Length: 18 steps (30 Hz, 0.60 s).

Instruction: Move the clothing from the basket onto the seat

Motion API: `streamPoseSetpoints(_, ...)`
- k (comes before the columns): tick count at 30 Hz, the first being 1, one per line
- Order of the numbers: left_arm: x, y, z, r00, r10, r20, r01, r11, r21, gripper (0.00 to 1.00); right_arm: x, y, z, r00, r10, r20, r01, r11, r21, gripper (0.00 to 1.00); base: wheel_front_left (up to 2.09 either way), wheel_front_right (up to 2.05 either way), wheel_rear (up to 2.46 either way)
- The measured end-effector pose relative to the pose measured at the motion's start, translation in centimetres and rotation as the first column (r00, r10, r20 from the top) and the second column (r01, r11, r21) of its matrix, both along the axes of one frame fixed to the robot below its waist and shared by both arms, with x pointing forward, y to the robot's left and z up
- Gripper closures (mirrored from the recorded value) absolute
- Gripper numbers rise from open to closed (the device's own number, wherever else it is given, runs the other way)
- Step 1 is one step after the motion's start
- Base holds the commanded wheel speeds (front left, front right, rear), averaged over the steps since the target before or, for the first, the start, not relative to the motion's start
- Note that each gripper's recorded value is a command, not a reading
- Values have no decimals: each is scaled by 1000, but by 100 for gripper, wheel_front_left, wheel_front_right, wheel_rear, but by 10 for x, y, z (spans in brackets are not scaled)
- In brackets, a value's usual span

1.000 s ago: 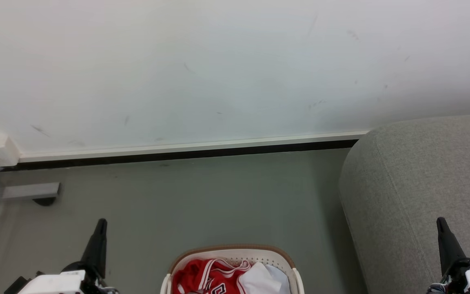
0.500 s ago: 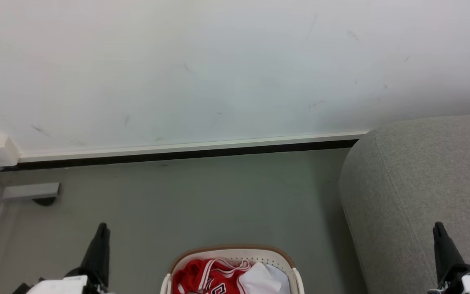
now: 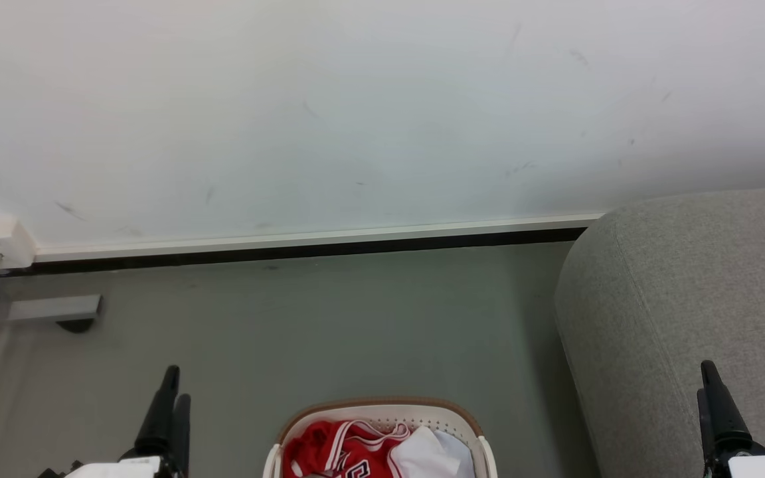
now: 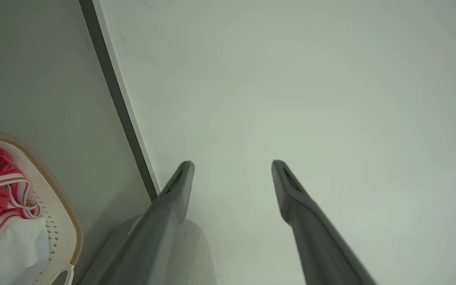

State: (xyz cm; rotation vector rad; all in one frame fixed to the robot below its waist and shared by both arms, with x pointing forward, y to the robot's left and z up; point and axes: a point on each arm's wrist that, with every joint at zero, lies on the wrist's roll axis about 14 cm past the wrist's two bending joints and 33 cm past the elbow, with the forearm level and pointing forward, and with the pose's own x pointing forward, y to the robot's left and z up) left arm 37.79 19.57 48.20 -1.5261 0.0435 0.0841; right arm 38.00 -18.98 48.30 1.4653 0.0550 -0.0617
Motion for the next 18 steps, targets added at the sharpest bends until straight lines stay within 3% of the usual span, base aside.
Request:
streamPoseSetpoints(9, -1, -2, -1, 1000, -5, -9, 6, 991, 130, 0, -1, 4, 1, 1000, 23, -1, -23, 978, -208, 0, 0, 0, 0)
streamPoseSetpoints(18, -4, -3, 0, 1000, -10, -20, 16, 951, 308, 0, 0, 10, 8, 998, 56, 14, -45, 903, -427, 0, 0, 0, 0)
